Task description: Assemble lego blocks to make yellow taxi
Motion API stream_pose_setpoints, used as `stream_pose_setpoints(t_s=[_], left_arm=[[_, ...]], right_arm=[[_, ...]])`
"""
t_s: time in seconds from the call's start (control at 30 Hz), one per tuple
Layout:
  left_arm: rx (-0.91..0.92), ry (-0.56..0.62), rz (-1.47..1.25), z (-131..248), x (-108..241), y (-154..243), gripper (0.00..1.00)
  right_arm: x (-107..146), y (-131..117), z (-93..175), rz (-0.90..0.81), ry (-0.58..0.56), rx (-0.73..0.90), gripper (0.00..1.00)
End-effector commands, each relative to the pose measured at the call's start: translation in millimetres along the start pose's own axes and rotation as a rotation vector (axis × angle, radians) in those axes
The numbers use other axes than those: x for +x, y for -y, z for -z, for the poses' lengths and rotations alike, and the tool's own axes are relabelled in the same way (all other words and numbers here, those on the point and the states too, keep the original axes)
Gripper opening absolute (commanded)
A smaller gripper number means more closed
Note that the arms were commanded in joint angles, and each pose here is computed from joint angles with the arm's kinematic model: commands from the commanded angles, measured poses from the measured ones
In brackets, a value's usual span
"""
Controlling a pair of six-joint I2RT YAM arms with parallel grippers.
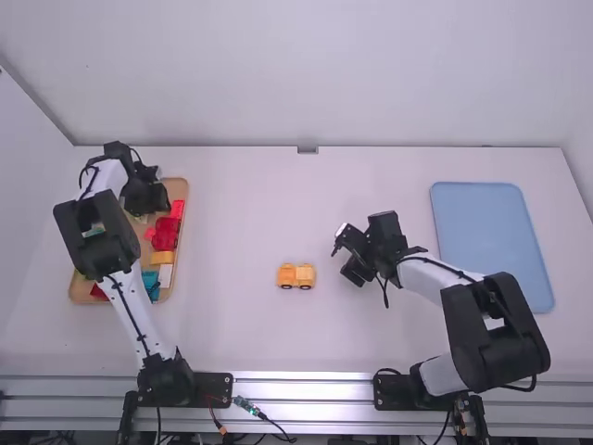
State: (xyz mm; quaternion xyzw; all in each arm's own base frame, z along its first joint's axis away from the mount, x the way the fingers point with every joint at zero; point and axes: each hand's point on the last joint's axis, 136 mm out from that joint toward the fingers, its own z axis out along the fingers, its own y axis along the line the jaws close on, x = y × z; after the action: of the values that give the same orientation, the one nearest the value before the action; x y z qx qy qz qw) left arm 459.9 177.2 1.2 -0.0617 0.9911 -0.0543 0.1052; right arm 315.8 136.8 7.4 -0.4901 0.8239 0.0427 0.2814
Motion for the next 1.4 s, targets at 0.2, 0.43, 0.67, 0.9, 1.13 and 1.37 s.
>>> stream_pose_setpoints(t_s=[0.2, 0.43, 0.67, 0.9, 1.13, 1.37], left_arm=[[0.023, -0.025, 0.004, -9, 9, 5, 0.46], [0.021, -0.016, 0.004, -15, 10, 5, 0.41], [0.022, -0.017, -0.003, -16, 9, 9, 0.24], [-0.012, -0.005, 0.058, -11, 5, 7, 0.17], [-0.001, 0.072, 0.052, 18, -11, 13, 0.02], [0.013, 0.182, 0.022, 73, -28, 41, 0.02]], right_arm=[[-3, 2, 5, -0.002, 0.012, 0.013, 0.99], [-4, 2, 5, -0.002, 0.013, 0.014, 0.99], [-4, 2, 5, -0.002, 0.013, 0.014, 0.99], [-3, 3, 5, -0.002, 0.01, 0.017, 0.99], [-6, 4, 5, -0.013, 0.023, 0.022, 0.99], [-18, 14, 6, -0.065, 0.073, 0.06, 0.99]])
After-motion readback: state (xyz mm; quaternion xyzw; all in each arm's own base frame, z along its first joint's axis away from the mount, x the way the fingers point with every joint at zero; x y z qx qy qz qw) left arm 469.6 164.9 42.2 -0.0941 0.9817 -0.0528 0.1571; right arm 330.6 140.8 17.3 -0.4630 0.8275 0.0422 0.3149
